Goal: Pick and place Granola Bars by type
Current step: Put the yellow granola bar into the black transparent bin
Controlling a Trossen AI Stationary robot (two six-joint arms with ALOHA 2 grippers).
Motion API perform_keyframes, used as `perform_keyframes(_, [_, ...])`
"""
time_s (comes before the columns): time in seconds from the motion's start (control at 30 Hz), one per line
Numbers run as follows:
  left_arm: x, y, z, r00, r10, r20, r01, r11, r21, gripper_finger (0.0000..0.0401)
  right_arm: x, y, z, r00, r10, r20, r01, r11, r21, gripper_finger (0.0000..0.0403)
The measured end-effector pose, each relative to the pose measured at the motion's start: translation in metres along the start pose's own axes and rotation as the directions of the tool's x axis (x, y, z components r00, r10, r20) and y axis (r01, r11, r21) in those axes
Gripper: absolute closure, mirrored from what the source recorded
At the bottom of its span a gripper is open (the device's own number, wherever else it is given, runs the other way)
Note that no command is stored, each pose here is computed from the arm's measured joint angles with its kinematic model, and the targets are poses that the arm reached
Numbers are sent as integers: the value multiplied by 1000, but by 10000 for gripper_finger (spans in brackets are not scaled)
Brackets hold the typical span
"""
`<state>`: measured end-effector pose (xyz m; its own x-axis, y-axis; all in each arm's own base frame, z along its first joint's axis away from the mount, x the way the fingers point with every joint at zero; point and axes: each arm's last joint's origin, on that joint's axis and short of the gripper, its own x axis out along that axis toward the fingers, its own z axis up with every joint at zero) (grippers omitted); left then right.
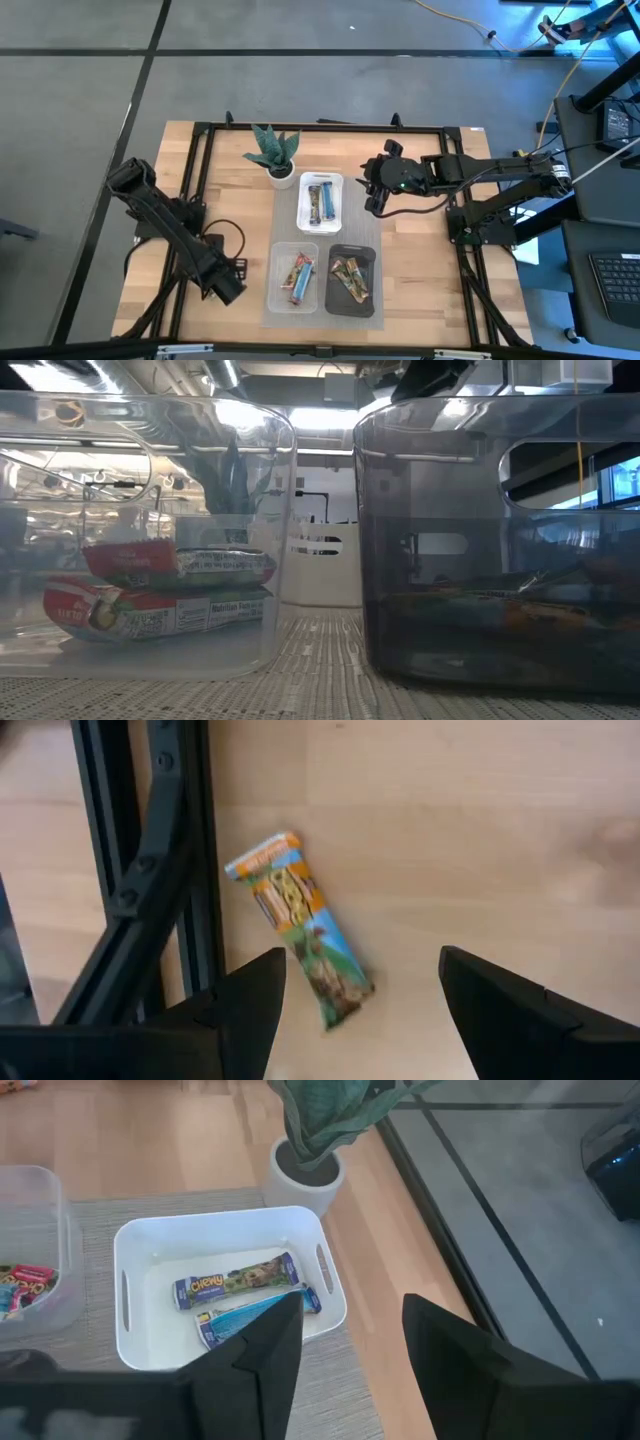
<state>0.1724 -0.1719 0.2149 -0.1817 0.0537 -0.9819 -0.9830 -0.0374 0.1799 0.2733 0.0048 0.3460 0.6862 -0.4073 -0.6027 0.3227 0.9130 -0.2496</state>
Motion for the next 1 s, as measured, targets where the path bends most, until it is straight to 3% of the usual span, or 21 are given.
perform_keyframes(0.53, [57, 13, -11, 999, -9, -53, 13, 996, 89, 144, 0, 0, 9, 997, 5, 81, -15, 992, 124, 226])
perform_keyframes(1.0, [83, 11, -25, 999, 24, -43, -19, 992, 122, 145, -1, 0, 15, 990, 5, 138, -30, 984, 176, 226])
